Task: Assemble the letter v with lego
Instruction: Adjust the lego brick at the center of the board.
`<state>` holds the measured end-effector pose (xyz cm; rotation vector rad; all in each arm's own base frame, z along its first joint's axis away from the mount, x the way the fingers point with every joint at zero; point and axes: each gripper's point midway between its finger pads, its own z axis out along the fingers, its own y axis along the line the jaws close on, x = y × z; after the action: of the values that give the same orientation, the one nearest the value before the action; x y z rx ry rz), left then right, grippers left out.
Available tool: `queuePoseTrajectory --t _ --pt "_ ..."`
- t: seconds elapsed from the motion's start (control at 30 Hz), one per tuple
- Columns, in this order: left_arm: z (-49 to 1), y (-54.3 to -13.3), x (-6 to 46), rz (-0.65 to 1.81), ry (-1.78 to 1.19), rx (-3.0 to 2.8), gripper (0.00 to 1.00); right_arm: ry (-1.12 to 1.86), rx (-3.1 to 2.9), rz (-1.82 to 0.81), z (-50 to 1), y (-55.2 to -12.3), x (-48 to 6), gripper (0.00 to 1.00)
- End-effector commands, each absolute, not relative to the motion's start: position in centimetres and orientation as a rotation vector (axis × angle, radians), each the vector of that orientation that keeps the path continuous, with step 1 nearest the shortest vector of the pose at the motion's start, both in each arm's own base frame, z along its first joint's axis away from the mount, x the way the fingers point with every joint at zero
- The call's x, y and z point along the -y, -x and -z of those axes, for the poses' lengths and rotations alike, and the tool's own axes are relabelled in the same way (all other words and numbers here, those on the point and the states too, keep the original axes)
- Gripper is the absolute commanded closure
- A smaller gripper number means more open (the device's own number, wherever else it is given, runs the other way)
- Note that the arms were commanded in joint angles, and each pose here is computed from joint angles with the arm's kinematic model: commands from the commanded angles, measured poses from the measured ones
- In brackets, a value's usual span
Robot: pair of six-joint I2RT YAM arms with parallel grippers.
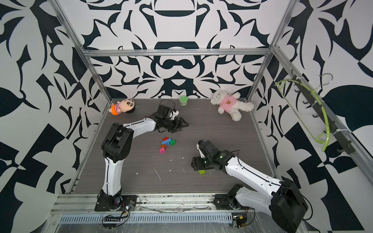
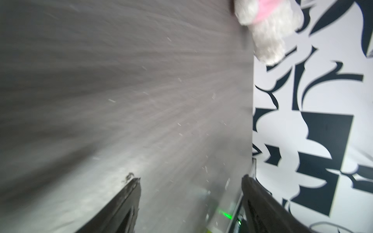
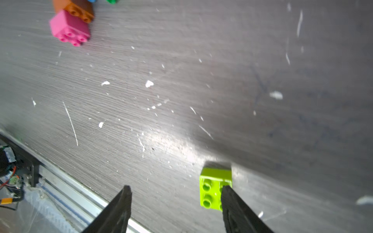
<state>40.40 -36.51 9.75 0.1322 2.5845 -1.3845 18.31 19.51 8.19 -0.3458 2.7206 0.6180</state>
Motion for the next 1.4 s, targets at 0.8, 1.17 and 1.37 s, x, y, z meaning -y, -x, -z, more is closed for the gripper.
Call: queuePoseTrajectory --t 0.8,1.17,1.37 --pt "-12.0 -37.1 9.8 0.7 0.417 -2.527 0.01 1.803 -1.814 -0.565 -6.3 -33.3 -34.7 0.34" --pt "-11.4 -37.3 9.9 0.707 0.422 -2.541 0.0 1.758 -1.868 -0.478 -5.2 -33.9 -34.4 0.65" --pt "-11.5 -37.9 10.3 0.737 0.411 -2.54 0.01 1.532 -2.052 -0.214 -5.2 -34.3 -32.2 0.8"
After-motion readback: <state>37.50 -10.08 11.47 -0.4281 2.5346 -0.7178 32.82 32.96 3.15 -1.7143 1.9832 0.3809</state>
